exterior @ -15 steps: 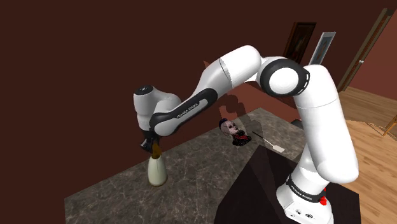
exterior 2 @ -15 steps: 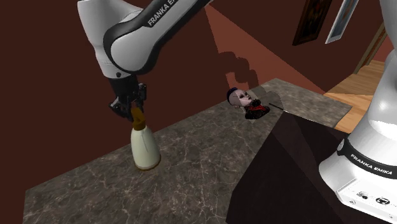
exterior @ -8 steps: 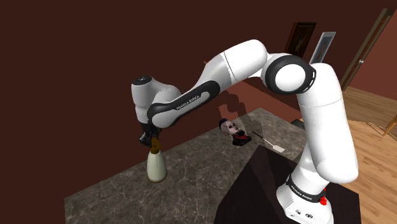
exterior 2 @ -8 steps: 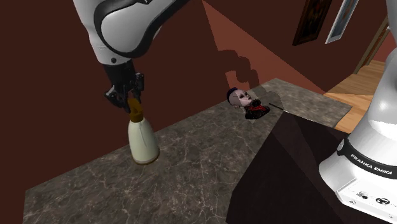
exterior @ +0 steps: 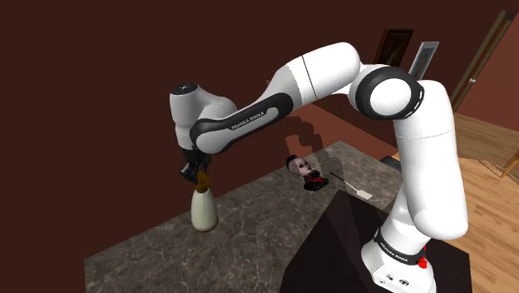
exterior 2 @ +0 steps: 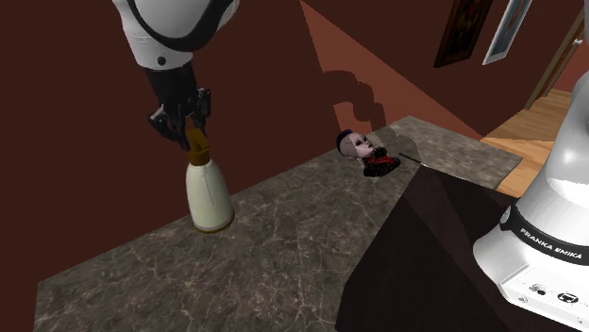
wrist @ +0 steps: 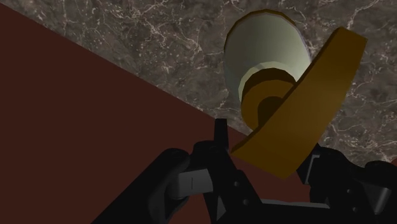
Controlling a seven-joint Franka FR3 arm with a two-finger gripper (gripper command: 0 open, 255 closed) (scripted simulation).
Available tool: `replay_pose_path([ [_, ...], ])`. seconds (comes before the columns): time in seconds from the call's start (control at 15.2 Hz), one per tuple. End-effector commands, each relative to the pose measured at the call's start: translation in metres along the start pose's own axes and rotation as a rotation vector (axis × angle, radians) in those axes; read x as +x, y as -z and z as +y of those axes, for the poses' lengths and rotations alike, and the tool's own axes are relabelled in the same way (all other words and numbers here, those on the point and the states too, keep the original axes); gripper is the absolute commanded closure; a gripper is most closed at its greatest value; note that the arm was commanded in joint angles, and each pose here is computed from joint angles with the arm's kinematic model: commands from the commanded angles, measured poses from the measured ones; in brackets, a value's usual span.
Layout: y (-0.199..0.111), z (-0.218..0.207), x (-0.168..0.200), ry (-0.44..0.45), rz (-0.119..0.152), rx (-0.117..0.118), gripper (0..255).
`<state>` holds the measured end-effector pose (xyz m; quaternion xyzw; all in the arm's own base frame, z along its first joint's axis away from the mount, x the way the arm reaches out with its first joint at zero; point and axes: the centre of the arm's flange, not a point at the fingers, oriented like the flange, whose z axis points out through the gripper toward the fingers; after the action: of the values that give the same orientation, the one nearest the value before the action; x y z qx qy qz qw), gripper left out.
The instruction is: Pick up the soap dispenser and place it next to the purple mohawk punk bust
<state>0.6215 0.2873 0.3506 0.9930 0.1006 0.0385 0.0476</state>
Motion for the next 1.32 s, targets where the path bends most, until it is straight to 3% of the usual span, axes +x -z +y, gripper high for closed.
replay_pose_path([
  [0.0,0.011,0.0,0.001,0.0,0.0,0.0,255],
  [1.25,0.111,0.01,0.008,0.0,0.0,0.0,255],
])
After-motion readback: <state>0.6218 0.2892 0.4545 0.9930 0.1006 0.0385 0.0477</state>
